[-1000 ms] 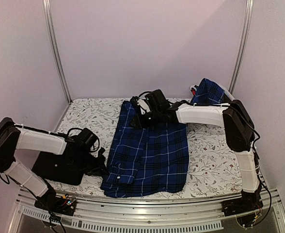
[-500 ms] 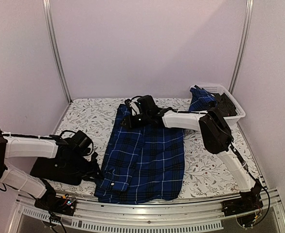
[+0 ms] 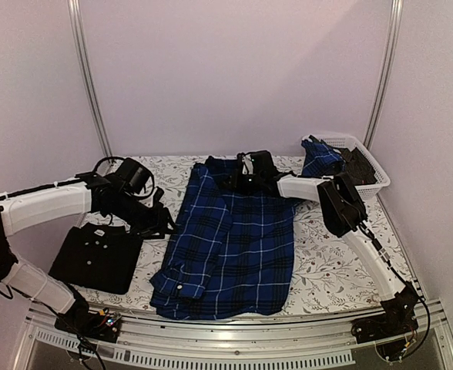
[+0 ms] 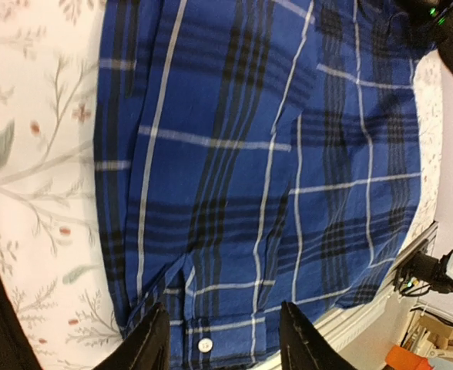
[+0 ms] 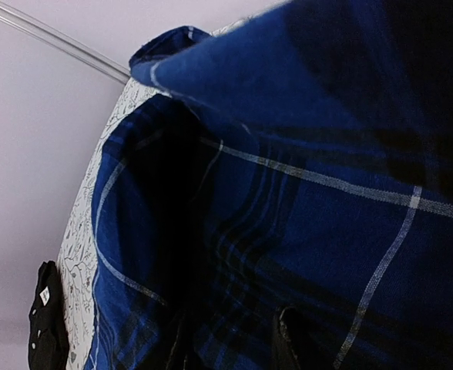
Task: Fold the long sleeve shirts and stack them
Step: Move the 1/3-folded shirt to the center of the board.
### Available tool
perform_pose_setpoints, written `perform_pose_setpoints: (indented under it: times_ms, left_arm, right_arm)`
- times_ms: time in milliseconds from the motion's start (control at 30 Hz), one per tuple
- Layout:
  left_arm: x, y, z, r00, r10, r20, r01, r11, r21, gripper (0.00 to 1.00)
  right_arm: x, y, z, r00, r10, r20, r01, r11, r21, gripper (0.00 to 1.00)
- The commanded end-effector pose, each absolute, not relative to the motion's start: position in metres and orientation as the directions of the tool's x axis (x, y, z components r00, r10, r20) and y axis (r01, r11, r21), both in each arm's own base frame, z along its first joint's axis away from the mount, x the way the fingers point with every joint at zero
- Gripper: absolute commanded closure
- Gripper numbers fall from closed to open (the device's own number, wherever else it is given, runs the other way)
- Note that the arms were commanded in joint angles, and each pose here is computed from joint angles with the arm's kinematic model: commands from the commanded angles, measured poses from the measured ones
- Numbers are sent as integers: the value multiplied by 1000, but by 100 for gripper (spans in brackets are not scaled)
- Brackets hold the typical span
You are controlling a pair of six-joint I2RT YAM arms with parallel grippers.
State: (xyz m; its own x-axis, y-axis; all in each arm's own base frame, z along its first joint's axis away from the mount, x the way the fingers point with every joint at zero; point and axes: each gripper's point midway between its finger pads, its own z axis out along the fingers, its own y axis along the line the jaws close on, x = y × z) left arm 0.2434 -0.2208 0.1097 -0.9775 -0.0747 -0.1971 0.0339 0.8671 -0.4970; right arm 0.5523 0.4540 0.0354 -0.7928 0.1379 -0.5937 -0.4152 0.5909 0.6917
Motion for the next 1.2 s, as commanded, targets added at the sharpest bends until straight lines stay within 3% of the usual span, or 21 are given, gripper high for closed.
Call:
perform_pose_setpoints:
  times_ms: [0,300,433,800,1167]
  left_arm:
    - [317,-229,135,-929,-104,-355,93,864,-496,53]
    - [474,-280,143,-828,-224,-514,145,800,-583,60]
    - [518,-287,117,-822,-271,-500,120,776,-619,63]
    - [569,-282,27,-855,-360,-375,-1,723,-691,64]
    - [583,-209,-11,-842,-426,-331,-145,770,-622,64]
  right_arm:
    - [540,470,53,-798,118,-591,-436,564,702,66]
    - [526,456,136,-740,51,-671,-521,589,618,61]
    - [517,433,162,-703,21,-710,-526,657,540,59]
    - [467,388,175,-703,-98,-704,-536,724,434,56]
    - [424,402,129,-726,-238,-646,-565,742,361,55]
